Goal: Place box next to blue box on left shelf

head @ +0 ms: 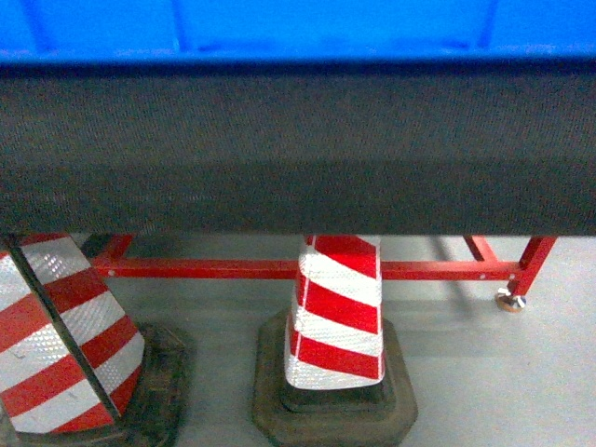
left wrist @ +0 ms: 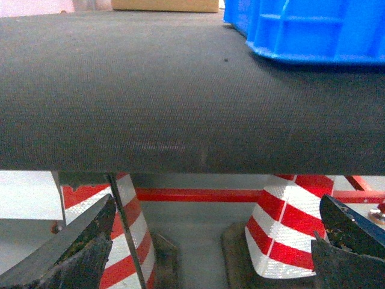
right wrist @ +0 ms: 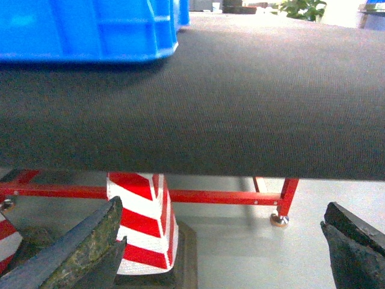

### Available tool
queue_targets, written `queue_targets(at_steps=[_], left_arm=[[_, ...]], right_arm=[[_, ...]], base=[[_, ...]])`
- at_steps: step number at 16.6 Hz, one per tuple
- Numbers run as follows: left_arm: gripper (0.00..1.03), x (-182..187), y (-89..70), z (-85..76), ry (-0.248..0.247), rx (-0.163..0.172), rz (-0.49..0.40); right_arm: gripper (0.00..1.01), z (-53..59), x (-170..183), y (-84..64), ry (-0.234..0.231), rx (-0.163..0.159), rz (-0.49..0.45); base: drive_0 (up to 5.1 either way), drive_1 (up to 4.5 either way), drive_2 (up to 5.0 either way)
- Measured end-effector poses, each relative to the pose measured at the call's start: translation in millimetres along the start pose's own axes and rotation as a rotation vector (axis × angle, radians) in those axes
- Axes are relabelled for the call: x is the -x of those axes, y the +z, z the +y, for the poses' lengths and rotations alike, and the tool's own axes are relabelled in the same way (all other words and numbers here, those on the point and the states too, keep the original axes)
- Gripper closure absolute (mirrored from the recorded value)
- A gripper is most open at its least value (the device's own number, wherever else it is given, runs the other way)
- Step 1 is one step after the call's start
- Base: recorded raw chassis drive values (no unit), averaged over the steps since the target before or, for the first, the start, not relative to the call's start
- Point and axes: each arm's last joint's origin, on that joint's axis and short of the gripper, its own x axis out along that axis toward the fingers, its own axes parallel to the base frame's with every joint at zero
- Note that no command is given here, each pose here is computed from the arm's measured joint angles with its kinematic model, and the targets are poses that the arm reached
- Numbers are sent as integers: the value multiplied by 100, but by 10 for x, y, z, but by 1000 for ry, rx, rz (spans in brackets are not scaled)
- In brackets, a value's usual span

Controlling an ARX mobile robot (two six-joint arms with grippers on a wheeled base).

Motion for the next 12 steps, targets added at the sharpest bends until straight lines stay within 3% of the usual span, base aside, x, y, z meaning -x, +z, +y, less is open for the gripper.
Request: queue_targets(at_steps=[12], left_arm=[[5, 0, 0, 0, 1, 1, 0]], right_arm=[[3, 0, 0, 0, 1, -1, 0]], base=[[0, 0, 0]])
